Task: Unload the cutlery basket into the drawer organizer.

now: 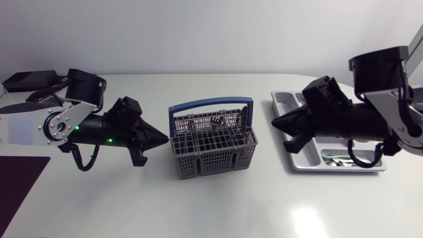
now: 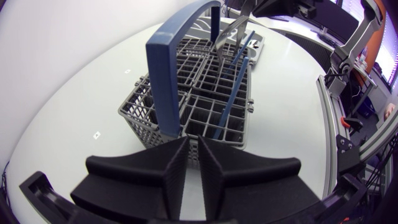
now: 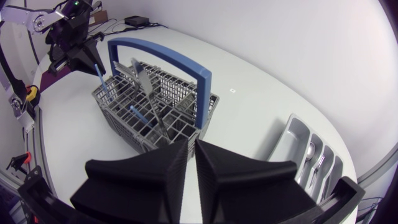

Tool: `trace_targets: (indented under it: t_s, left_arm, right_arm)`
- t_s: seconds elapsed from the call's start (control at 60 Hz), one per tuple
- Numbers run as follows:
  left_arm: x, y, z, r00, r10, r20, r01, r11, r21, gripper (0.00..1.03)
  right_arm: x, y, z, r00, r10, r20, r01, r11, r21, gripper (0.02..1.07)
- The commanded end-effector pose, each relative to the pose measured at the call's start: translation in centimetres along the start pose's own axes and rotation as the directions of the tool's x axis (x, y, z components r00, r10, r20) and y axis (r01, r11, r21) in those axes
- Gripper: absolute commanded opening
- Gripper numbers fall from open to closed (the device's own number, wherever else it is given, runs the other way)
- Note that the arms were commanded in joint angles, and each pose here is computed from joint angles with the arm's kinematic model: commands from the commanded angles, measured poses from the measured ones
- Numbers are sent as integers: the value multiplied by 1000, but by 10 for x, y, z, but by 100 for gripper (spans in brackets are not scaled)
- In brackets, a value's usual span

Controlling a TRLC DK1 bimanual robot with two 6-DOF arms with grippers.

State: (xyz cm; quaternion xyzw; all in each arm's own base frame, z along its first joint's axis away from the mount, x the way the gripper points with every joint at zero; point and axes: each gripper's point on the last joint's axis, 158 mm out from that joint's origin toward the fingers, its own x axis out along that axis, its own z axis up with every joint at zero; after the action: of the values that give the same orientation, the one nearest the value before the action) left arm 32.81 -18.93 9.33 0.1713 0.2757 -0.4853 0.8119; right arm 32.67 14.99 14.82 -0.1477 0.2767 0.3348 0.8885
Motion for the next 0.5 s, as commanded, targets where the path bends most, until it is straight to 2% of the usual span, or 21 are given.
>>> trace_targets:
  t_s: [0.0,0.117,0.167,0.483]
  left_arm:
    - [-9,4,12,999,27,30,-28,999,23,15]
    - [-17,-1,19,998,37,50,-39,999,31,15]
    - [-20,-4,22,997,38,60,-40,998,38,15]
    - [-23,-25,30,997,18,74,-23,997,75,15]
  right_arm:
    - [-3,14,-11,1000,19,4,-19,999,-44,35]
    - [-2,22,-18,999,36,4,-36,997,-70,49]
    - [-1,25,-18,999,41,11,-40,996,-81,51]
    - [22,44,-16,996,89,9,-88,989,-116,51]
